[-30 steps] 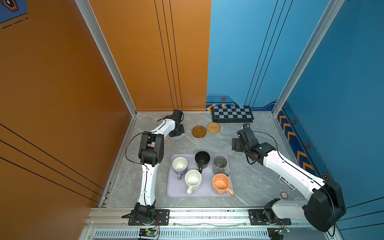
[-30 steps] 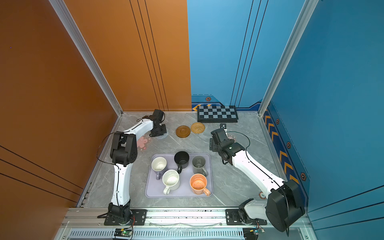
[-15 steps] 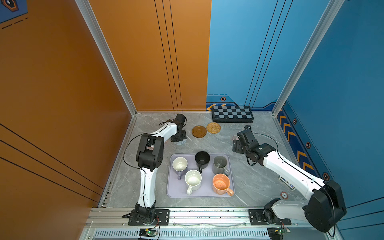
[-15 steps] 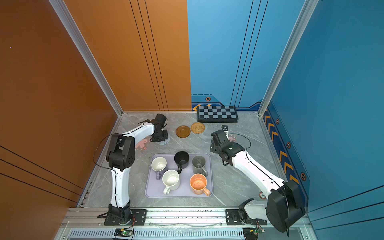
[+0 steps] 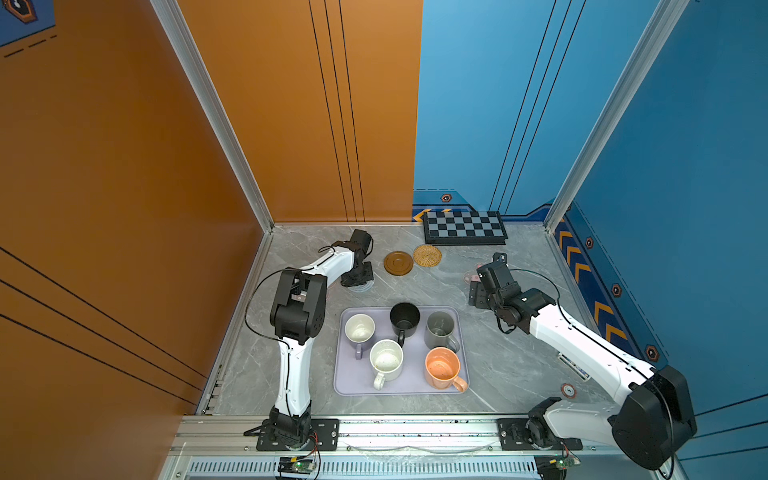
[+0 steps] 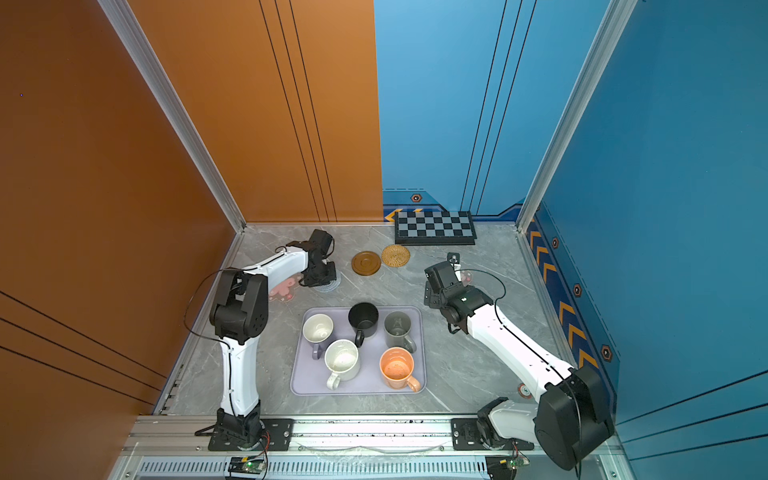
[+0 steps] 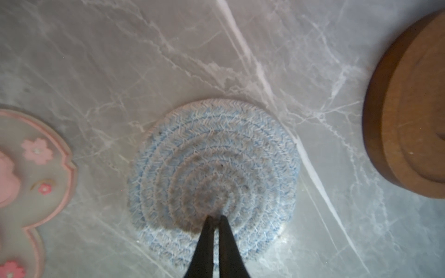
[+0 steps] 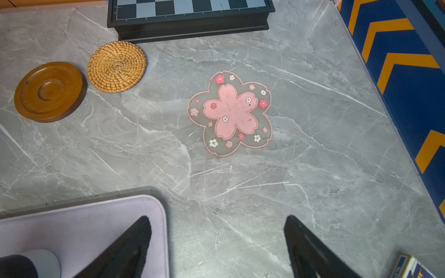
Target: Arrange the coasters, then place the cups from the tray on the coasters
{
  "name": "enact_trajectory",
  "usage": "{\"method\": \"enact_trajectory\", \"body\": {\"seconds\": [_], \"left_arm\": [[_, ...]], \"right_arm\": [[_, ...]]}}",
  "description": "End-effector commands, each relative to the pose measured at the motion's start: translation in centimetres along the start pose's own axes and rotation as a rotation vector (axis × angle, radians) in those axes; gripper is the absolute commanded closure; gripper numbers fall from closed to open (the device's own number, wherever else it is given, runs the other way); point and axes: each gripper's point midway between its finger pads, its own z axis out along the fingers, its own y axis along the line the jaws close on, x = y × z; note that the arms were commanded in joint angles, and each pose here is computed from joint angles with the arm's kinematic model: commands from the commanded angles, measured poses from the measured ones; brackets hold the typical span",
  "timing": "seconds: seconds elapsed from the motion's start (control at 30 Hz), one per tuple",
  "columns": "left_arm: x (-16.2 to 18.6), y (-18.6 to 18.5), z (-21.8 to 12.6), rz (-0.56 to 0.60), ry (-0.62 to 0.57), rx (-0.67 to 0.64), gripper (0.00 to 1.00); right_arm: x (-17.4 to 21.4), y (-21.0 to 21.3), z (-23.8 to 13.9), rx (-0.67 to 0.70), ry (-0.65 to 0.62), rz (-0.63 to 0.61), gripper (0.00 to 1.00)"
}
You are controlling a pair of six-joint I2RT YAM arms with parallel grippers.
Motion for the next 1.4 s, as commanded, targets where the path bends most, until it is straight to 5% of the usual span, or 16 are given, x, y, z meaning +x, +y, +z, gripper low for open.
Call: {"method": "enact_trajectory", "body": {"seconds": [0.0, 0.37, 0.87, 1.17, 1.37], "left_arm": [[3.3, 0.4, 0.5, 0.002, 0.098, -0.016, 0.90], [2.8, 0.4, 0.1, 0.001, 0.084, -0.005, 0.90], [-2.1, 0.0, -7.1, -0.005, -0.097, 0.081, 0.86], [-0.8, 1.1, -9.3, -0.005, -0.110, 0.097, 0.86], [0.1, 2.7, -10.4, -0.018, -0.129, 0.068, 0.87]], "right_arm": [[1.1, -1.1, 0.2, 0.045, 0.028, 0.010, 0.11], [1.3, -0.9, 0.4, 0.041, 0.037, 0.015, 0.11], [0.2, 0.9, 0.9, 0.005, 0.052, 0.005, 0.11], [-2.1, 3.9, 2.5, -0.019, 0.068, -0.038, 0.12], [-3.5, 7.6, 4.7, -0.075, 0.094, -0.042, 0.31]]}}
